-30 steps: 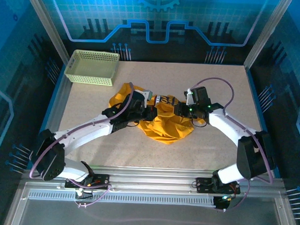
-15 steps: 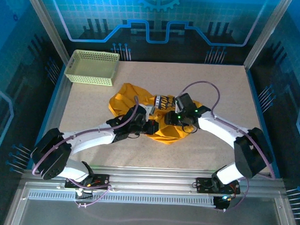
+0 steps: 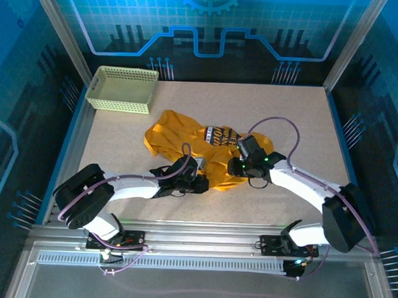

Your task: Fold the inside-out t-shirt

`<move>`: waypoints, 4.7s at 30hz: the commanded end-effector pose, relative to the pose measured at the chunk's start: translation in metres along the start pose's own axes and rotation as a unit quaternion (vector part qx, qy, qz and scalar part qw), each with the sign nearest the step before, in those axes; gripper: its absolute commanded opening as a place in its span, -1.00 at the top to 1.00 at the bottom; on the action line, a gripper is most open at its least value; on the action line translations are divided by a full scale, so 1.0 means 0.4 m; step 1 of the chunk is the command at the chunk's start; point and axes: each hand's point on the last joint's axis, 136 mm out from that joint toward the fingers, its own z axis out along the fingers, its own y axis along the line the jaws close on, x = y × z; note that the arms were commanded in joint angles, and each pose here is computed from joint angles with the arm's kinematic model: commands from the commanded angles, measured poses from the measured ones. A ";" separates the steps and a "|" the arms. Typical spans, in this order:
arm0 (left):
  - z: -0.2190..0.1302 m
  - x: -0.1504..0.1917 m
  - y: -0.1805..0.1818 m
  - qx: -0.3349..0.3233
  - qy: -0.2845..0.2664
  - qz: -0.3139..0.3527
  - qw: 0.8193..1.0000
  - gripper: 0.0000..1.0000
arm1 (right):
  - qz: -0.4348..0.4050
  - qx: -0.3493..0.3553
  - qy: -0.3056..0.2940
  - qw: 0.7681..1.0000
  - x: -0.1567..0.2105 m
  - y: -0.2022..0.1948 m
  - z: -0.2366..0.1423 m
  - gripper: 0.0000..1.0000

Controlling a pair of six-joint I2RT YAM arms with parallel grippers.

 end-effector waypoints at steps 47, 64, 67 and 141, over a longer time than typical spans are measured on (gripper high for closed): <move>0.009 -0.053 -0.063 0.023 -0.021 0.017 0.999 0.94 | -0.016 0.078 -0.047 0.996 -0.021 -0.014 -0.082 0.98; -0.111 -0.140 -0.049 -0.012 -0.090 0.051 0.995 -0.03 | 0.086 0.048 -0.107 0.989 -0.023 -0.170 -0.114 1.00; -0.196 -0.214 0.037 -0.076 -0.128 0.026 0.988 -0.14 | 0.115 0.075 -0.132 0.982 -0.067 -0.228 -0.165 1.00; -0.799 -0.680 0.265 -0.161 -0.428 -0.165 0.874 1.00 | 0.131 0.047 -0.415 0.899 -0.472 -0.279 -0.819 1.00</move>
